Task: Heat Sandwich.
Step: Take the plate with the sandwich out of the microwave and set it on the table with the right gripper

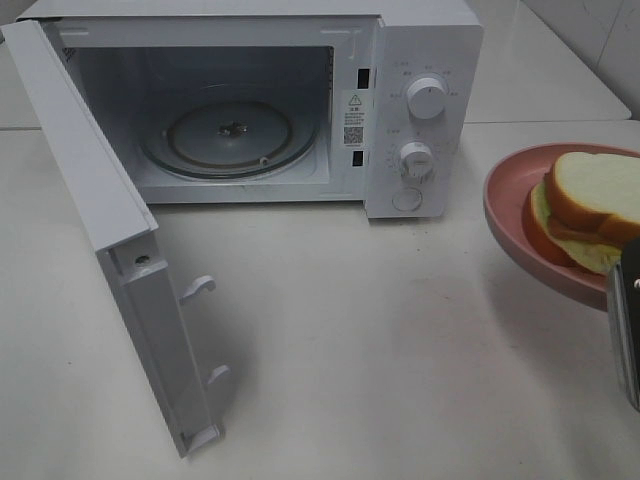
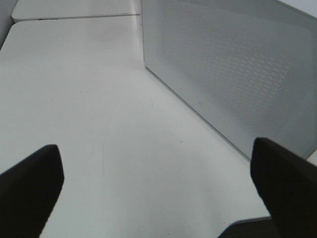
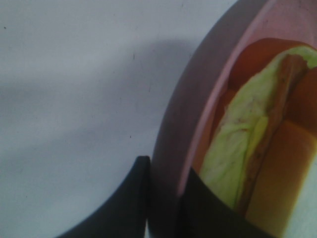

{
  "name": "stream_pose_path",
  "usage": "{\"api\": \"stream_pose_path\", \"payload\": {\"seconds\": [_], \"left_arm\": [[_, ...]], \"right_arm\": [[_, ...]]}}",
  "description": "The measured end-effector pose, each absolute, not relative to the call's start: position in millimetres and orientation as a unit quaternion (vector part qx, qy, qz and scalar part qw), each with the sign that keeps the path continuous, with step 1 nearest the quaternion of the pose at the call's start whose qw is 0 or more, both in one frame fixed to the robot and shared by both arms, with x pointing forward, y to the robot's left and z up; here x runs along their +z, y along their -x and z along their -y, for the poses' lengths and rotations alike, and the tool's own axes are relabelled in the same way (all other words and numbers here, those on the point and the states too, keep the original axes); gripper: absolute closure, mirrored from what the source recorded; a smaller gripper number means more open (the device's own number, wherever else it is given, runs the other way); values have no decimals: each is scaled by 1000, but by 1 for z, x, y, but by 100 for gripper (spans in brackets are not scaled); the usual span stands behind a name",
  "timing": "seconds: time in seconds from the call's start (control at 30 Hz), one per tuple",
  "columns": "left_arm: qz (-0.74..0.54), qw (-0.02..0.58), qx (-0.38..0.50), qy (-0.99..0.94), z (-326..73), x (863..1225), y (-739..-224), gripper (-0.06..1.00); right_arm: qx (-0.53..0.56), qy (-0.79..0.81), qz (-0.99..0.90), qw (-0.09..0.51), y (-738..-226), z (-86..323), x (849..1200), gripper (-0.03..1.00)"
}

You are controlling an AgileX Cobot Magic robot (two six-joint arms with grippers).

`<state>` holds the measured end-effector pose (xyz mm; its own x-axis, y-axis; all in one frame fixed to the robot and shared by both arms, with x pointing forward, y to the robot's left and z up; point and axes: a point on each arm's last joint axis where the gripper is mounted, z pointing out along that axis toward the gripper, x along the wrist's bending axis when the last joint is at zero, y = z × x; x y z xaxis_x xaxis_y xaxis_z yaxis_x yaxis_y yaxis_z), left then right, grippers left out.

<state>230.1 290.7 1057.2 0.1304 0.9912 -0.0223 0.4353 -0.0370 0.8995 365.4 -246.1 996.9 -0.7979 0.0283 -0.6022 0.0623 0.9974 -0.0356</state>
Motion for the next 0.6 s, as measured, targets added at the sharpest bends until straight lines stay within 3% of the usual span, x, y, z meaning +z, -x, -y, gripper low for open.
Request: {"api": "stream_pose_path", "payload": {"seconds": [0.6], "left_arm": [[-563, 405, 343, -633, -291, 1057, -230, -3]], "right_arm": [[-46, -209, -921, 326, -368, 257, 996, 85]]}}
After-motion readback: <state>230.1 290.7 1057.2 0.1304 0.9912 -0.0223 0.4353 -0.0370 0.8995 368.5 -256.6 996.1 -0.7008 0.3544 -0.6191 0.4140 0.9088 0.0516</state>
